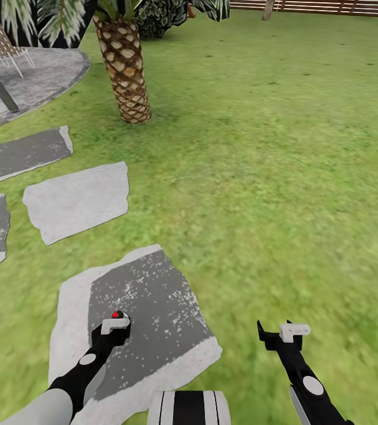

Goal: Pick up the pesticide atomizer in the garden and spray insectifuge to fully cover both potted plants in the garden.

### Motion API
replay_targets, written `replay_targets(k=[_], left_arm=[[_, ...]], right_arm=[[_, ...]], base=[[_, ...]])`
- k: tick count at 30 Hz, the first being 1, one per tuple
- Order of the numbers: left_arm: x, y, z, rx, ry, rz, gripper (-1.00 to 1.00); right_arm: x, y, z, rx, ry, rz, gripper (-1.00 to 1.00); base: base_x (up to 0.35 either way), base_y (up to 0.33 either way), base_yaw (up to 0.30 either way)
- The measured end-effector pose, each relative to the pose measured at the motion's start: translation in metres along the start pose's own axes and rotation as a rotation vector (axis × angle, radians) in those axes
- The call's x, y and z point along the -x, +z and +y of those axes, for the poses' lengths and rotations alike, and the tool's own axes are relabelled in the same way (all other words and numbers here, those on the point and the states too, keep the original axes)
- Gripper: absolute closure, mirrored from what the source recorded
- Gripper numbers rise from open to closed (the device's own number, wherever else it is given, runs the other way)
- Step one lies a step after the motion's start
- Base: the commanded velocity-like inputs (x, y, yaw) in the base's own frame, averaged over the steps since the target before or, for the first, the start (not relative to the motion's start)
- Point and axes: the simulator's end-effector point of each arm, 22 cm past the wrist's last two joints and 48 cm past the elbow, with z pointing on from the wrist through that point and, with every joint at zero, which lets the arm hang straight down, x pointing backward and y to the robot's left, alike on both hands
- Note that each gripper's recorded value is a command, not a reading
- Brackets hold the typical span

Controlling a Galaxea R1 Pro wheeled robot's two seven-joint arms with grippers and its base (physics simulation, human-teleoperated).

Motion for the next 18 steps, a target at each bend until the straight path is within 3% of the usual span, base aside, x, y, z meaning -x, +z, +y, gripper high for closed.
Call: replay_targets(k=[8, 18], left_arm=[[0.0001, -0.0001, 0.0, 0.0, 0.0, 0.0, -1.0], [0.0001, 0.0, 0.0, 0.0, 0.0, 0.0, -1.0]], right_arm=[[0.0, 0.0, 0.0, 0.0, 0.0, 0.0, -1.0], [-0.0002, 0.0, 0.0, 0.0, 0.0, 0.0, -1.0]], base=[[0.1, 0.0, 0.0], [0.008, 0.0, 0.0]])
